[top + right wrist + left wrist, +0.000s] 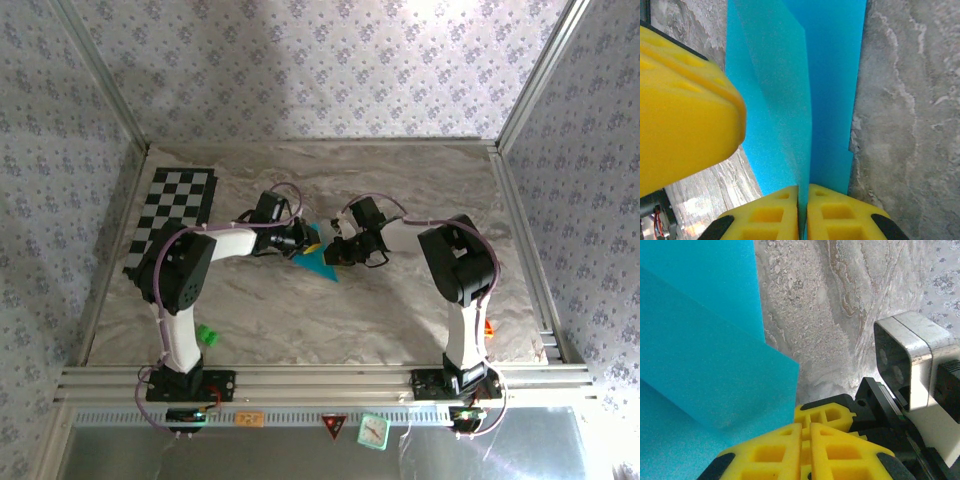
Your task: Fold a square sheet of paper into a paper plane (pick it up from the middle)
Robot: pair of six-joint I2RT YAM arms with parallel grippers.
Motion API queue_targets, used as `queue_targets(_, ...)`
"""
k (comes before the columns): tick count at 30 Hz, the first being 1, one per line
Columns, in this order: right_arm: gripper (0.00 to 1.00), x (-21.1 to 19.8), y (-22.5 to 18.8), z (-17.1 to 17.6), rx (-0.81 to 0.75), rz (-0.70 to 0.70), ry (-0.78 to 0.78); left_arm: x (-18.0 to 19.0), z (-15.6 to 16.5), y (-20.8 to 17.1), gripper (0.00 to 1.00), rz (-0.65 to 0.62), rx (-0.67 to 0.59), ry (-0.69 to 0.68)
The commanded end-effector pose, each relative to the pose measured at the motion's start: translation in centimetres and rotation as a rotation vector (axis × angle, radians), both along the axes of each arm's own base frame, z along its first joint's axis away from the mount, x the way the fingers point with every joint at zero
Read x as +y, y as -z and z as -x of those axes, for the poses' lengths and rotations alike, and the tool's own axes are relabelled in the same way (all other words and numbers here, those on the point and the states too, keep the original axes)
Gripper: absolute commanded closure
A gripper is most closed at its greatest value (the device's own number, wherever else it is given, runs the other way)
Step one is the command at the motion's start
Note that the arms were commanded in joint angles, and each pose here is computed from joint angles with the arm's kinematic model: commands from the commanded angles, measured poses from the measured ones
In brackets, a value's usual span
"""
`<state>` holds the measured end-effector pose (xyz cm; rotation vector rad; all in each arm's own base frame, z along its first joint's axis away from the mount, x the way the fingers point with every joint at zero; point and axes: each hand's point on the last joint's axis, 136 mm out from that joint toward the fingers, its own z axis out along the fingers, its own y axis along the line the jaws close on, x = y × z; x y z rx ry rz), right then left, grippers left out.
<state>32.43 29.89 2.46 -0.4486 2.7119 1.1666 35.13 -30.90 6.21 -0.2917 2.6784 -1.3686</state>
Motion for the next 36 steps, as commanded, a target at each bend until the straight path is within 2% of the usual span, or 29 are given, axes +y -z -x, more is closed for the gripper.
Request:
queue_targets(1, 0.87, -0.6, 1.0, 0.5, 0.034, 0.013, -0.003, -0.4, -0.3, -0.2, 0.87, 0.017, -0.003, 0.021)
queue_targets(11, 0.86, -0.6, 0.2, 0.5, 0.030, -0.004, 0.000, -0.5, -0.3, 1.0, 0.89, -0.008, 0.027, 0.029)
queue_targets(21, 0.79, -1.4, -1.5, 1.6, 0.047, -0.026, 0.010, -0.6, -0.3, 1.2, 0.89, -0.015, 0.029, 0.034)
queue_targets(33, 0.80, -2.6, -1.0, 3.4, 0.091, -0.009, 0.011, -0.8, 0.0, 1.4, 0.90, -0.015, 0.034, 0.041)
queue_targets(36, 0.82, -2.6, -0.6, 3.7, 0.103, -0.007, 0.005, -0.7, -0.1, 1.4, 0.90, -0.015, 0.034, 0.040)
